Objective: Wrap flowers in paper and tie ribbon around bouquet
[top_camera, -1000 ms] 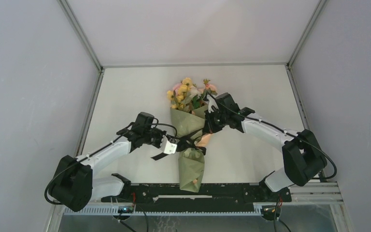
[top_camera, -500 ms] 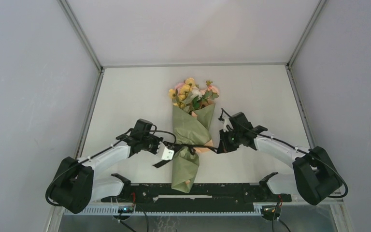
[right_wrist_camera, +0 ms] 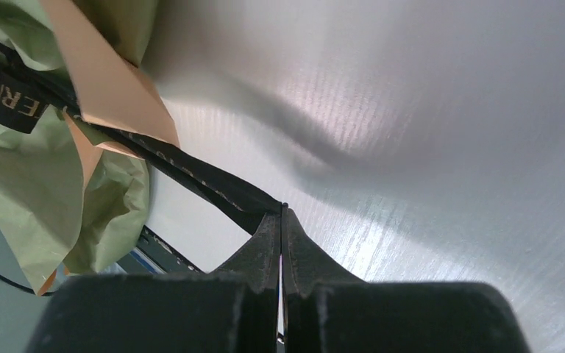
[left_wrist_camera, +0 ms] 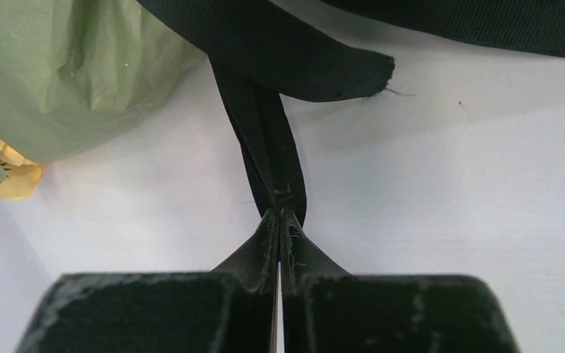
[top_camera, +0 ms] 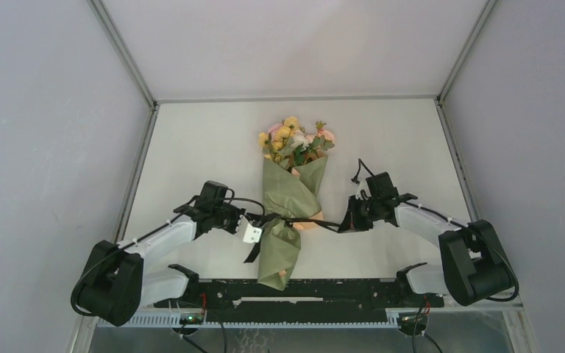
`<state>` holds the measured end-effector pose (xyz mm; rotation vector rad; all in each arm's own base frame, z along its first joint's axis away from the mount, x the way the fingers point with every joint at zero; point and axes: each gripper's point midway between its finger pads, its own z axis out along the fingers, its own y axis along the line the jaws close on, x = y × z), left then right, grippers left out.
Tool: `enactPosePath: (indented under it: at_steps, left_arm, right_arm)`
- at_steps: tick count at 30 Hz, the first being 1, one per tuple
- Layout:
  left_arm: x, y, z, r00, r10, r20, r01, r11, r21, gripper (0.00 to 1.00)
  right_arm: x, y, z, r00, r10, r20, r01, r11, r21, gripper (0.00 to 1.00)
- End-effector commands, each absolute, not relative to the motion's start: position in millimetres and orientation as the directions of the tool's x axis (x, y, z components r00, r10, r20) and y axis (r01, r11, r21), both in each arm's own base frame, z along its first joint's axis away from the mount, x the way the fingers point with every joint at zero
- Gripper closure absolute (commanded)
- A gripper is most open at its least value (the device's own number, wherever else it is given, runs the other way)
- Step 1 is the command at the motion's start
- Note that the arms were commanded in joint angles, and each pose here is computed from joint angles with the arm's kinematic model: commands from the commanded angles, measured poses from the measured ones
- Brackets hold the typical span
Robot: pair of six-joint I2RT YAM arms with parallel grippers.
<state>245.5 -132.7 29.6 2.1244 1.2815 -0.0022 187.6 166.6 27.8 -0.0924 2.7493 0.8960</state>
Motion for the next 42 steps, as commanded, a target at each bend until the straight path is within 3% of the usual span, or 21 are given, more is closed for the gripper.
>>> enactPosePath:
  at_steps: [1,6,21,22,28,30,31,34,38,42]
  left_arm:
    - [248.4,-102.7,23.9,0.465,0.848,-0.255,0.811,-0.293,0.507,1.0]
    - [250.4,-90.2,21.6,0.47,0.856,-0.215,0.805,-0.316,0.502,1.0]
    - [238.3,-91.9,27.8,0.447,0.854,-0.267,0.834,-0.29,0.469,1.0]
    - [233.7,-99.3,33.5,0.452,0.844,-0.29,0.837,-0.289,0.465,1.0]
    - [185.9,-174.6,58.8,0.439,0.757,-0.484,0.883,-0.263,0.389,1.0]
    - [163.5,-194.6,57.4,0.446,0.719,-0.533,0.889,-0.29,0.353,1.0]
    - [154.5,-202.7,55.2,0.461,0.702,-0.543,0.884,-0.311,0.348,1.0]
    - [143.0,-220.1,51.9,0.542,0.662,-0.517,0.838,-0.382,0.39,1.0]
    - [132.3,-273.7,82.6,0.599,0.49,-0.634,0.801,-0.38,0.463,1.0]
    - [135.0,-328.5,130.0,0.578,0.341,-0.742,0.816,-0.259,0.517,1.0]
  right_arm:
    - [186.6,150.3,12.2,-0.979,0.082,-0.185,-0.032,0.841,0.541,1.0]
    - [189.9,145.3,10.9,-0.978,0.11,-0.177,-0.003,0.842,0.54,1.0]
    - [193.2,144.0,12.7,-0.975,0.123,-0.186,0.0,0.833,0.553,1.0]
    - [194.2,147.4,16.6,-0.974,0.114,-0.197,-0.019,0.822,0.57,0.96]
    - [218.8,156.4,72.2,-0.926,0.121,-0.357,-0.134,0.779,0.612,0.36]
    - [228.3,148.0,95.8,-0.888,0.144,-0.437,-0.159,0.796,0.585,0.06]
    - [231.1,143.1,106.2,-0.87,0.158,-0.467,-0.161,0.803,0.573,0.01]
    - [231.8,134.2,133.6,-0.823,0.187,-0.536,-0.182,0.807,0.562,0.0]
    - [227.3,128.7,147.8,-0.792,0.213,-0.572,-0.186,0.808,0.559,0.0]
    - [224.6,130.0,164.2,-0.763,0.235,-0.603,-0.211,0.79,0.576,0.0]
